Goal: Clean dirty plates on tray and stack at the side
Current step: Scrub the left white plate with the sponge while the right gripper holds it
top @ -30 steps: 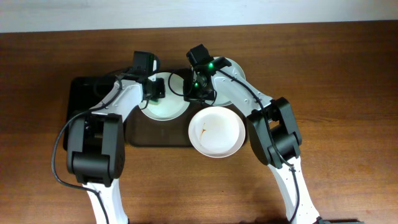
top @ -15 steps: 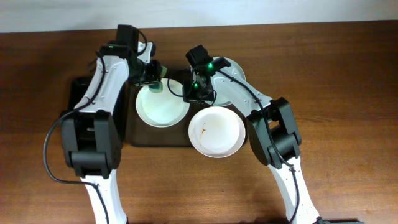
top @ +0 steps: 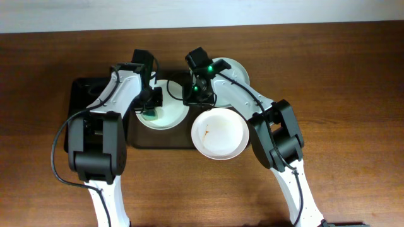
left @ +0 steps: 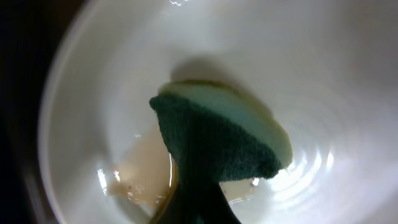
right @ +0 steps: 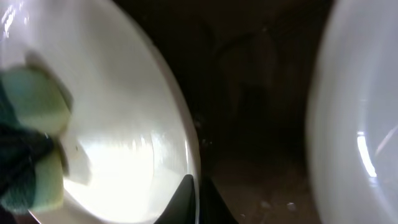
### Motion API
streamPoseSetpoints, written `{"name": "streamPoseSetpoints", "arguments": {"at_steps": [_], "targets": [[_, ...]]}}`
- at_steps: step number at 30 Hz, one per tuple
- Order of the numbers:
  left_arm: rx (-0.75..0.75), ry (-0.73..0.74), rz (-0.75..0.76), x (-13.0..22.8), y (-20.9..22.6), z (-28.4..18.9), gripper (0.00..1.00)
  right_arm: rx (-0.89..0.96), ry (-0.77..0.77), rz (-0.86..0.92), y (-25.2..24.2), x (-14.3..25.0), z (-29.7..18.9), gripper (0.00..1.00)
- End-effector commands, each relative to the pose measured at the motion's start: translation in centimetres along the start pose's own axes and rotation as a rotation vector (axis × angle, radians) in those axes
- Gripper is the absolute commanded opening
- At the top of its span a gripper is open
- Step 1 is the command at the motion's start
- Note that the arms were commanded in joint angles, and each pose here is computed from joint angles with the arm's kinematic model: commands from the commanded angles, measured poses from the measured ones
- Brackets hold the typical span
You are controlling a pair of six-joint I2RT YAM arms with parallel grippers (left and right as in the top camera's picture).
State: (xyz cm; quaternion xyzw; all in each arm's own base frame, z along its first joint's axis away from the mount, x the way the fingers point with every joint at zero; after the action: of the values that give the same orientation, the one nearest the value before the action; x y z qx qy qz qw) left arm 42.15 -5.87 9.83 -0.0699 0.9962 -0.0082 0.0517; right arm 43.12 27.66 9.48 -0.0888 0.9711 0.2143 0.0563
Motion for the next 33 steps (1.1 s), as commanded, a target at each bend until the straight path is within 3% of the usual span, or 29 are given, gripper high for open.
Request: {"name": "streamPoseSetpoints", "arguments": {"at_steps": [1,5,7,10,16,22,25,28,33], "targets": [[-0.127,-0.137,-0.045,-1.5,0.4,1.5,0.01,0.023,0.017,0.004,-0.8,0.2,0.6,0.04],[-0.047,-0.275,0.03,-2.4,-4.3,1.1,0.01,0.023,0.017,0.004,-0.8,0.2,0.6,0.04],[0.059,-0.233,0.135,-1.1,-7.1,1.1,0.01,0.023,0.017,0.004,-0.8,0.2,0.6,0.04],[0.055,-0.148,0.179,0.1,-6.8,1.4,0.01,0.023,0.017,0.004,-0.8,0.2,0.6,0.04],[-0.027,0.053,0.033,1.0,0.4,1.6,0.01,0.023,0.016,0.004,-0.8,0.2,0.6,0.04],[-0.131,-0.061,-0.241,-0.8,2.9,1.6,0.01,0.022,0.015,0.004,-0.8,0.2,0.6,0.04],[0.048,-0.107,-0.217,-1.9,0.8,1.6,0.01,0.023,0.016,0.004,-0.8,0.2,0.6,0.04],[0.328,-0.04,-0.054,-1.6,-1.1,1.2,0.01,0.023,0.016,0.004,-0.8,0.2,0.6,0.04],[0.587,0.058,-0.118,-1.4,2.1,0.2,0.01,0.023,0.016,0.004,-0.8,0.2,0.6,0.04]]}}
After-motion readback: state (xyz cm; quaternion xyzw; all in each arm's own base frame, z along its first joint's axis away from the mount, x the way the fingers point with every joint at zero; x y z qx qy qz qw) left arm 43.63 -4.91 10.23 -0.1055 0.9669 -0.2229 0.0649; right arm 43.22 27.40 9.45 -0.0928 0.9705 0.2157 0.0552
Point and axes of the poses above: each gripper's point midway between its finger pads, its own z axis out along the fingers, its own y axis along the line the jaws close on, x = y × z, the point moved 9 cm from there along -z, back along the fingers, and after that the axes turned 6 degrees about -z, right-handed, at the moved point
